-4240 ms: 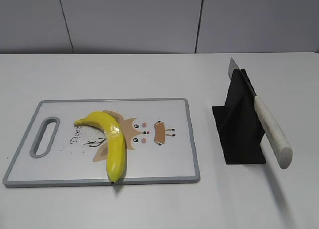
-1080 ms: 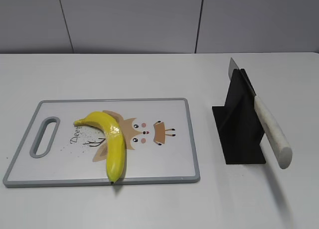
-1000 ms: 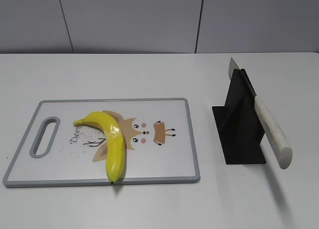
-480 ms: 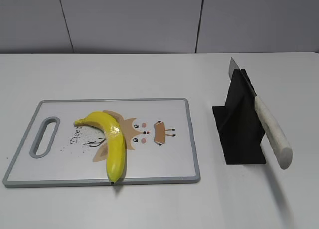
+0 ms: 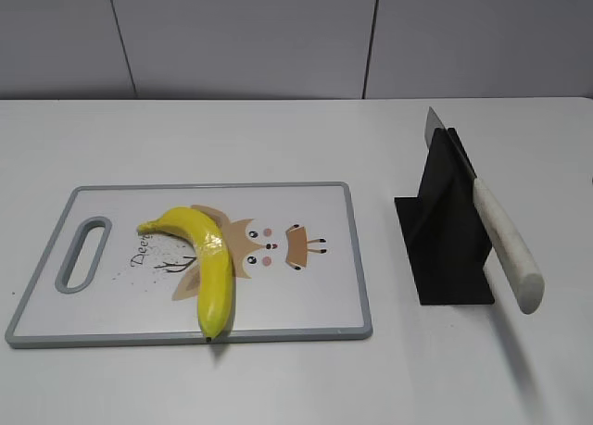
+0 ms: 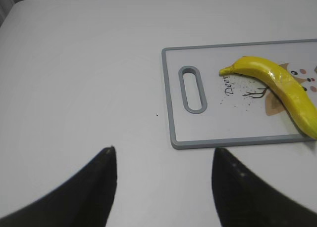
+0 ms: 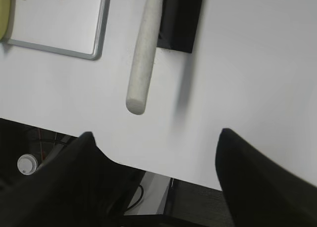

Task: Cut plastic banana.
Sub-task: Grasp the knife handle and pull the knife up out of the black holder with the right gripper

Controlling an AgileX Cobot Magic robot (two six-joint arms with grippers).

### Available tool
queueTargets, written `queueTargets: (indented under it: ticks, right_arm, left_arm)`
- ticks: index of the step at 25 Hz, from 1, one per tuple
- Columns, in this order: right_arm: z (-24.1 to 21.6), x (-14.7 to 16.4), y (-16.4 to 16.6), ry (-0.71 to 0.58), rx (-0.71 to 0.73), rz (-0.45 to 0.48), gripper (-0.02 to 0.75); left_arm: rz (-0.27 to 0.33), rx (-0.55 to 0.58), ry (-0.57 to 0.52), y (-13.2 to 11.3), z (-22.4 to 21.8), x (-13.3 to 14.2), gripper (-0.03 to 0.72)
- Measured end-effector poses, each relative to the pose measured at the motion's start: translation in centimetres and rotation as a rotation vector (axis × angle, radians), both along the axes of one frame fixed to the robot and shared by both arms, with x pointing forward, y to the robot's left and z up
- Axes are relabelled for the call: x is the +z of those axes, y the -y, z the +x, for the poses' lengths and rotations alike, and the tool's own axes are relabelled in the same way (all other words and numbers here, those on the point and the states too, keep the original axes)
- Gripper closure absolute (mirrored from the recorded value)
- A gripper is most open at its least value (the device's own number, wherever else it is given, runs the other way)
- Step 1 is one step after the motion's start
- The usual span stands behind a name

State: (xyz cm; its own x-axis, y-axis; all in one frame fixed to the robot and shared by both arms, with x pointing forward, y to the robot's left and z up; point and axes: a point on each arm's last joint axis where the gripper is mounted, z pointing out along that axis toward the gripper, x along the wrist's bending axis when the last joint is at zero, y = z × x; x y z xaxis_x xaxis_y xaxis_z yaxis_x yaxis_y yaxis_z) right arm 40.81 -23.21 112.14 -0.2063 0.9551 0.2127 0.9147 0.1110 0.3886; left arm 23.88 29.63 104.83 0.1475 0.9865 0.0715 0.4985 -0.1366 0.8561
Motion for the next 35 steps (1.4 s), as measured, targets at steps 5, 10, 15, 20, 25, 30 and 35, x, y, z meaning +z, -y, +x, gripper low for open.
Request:
queueTargets:
  ticks: [5, 10, 15, 20, 25, 30, 35]
  right_arm:
    - [2.8, -0.8, -1.6, -0.08, -0.004, 0.007, 0.15]
    - [5.2, -3.5, -2.5, -0.203, -0.036, -0.015, 0.15]
    - [6.9, -5.9, -3.3, -0.313, -0.061, -0.018, 0.15]
    - [8.2, -8.0, -3.9, -0.378, -0.072, -0.024, 0.173]
    - [9.3, -9.8, -4.2, -0.411, -0.087, -0.036, 0.181]
    - [10.3, -11.4, -4.5, -0.424, -0.103, -0.045, 0.183]
    - [10.8, -12.7, -4.4, -0.452, -0.105, -0.095, 0.185]
  left_arm:
    - [0.0, 0.0, 0.0, 0.0, 0.0, 0.0, 0.099]
    - [0.0, 0.0, 0.0, 0.0, 0.0, 0.0, 0.099]
    - [0.0, 0.0, 0.0, 0.0, 0.0, 0.0, 0.099]
    - [0.0, 0.0, 0.0, 0.0, 0.0, 0.0, 0.099]
    - [-0.001, 0.0, 0.0, 0.0, 0.0, 0.0, 0.099]
    - [-0.001, 0.0, 0.0, 0.0, 0.0, 0.0, 0.099]
    - [-0.001, 0.0, 0.0, 0.0, 0.0, 0.0, 0.099]
